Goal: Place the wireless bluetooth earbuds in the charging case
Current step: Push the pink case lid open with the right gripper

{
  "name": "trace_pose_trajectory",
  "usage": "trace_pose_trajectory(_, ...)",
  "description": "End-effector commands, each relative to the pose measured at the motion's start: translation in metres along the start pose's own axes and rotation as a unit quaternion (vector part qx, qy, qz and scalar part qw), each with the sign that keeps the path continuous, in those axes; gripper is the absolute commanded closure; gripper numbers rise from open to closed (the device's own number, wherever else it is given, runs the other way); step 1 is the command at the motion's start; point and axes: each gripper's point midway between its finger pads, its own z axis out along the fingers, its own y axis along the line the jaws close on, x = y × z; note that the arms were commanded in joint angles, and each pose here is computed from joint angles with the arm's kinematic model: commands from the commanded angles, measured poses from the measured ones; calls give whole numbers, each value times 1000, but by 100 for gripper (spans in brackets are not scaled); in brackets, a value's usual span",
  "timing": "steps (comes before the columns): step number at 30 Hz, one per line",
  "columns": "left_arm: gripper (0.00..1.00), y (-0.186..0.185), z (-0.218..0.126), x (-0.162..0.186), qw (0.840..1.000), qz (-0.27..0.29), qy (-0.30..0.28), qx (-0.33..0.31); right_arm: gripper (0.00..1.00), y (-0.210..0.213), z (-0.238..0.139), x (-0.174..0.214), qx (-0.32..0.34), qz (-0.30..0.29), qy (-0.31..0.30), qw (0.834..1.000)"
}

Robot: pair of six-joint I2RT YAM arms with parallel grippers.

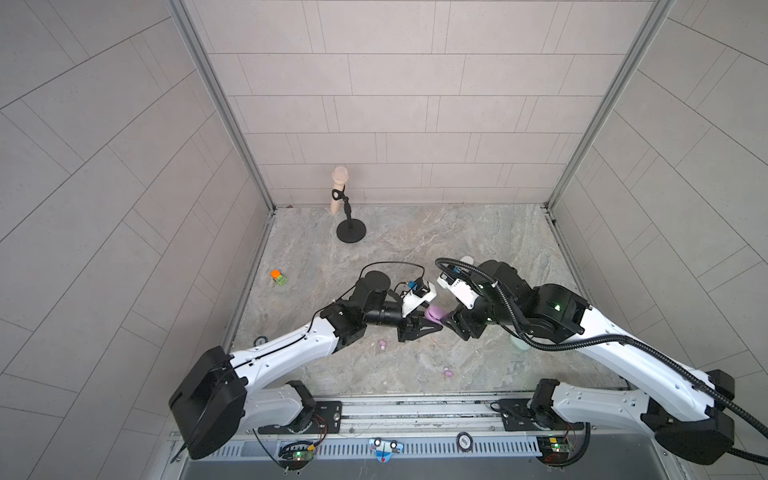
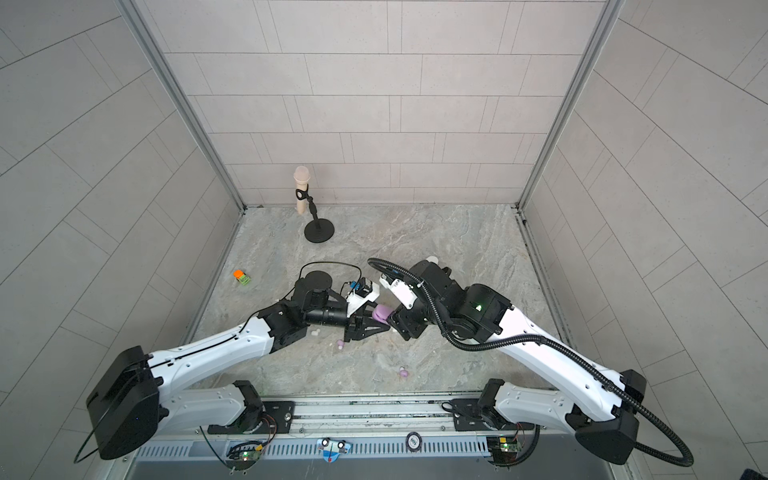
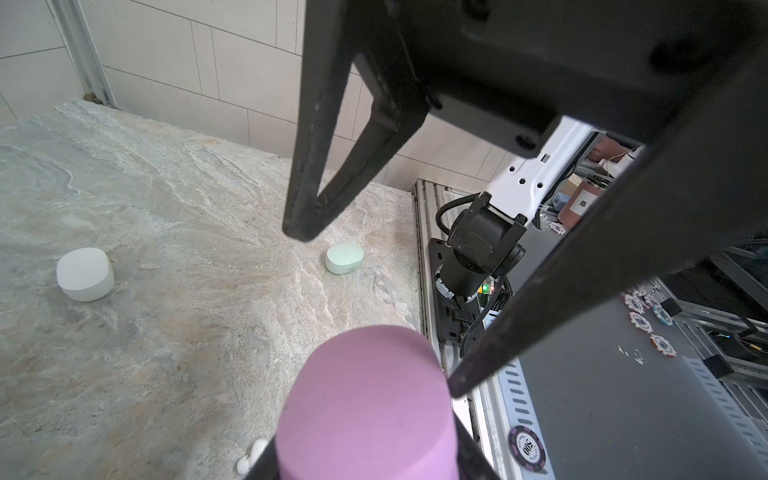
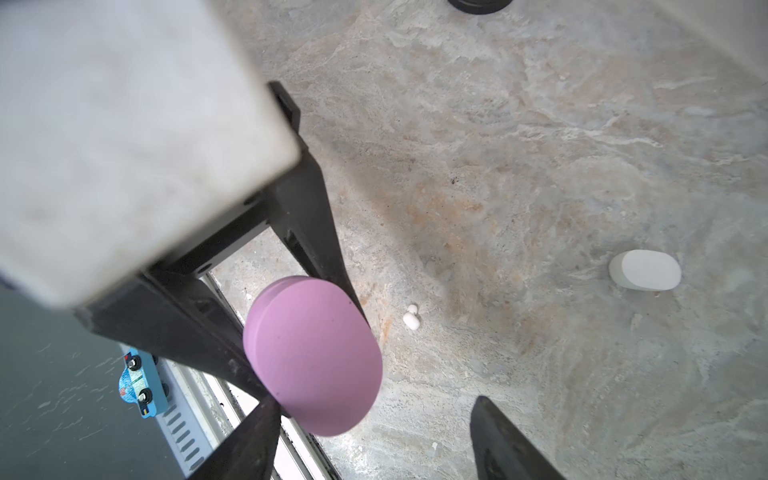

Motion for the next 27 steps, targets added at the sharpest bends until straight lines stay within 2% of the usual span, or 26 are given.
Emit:
trace_pose_trajectory(1,82,-27,1,-21,997,34,-25,59,26,-29,-10,-15,73,15,-29,997)
trace_pose_trajectory(12,83,-26,0,-22,998,31,-30,52,25,-31,-15,-19,71,31,-34,996)
trace_pose_trajectory(19,83,-6,1,-16,999,6,-53,3,16,-21,-20,-16,40,44,-26,998)
trace_pose_trajectory(27,83,25,-22,-13,993,-17,-90,-79,10,-12,-29,-4,0,110,-11,994)
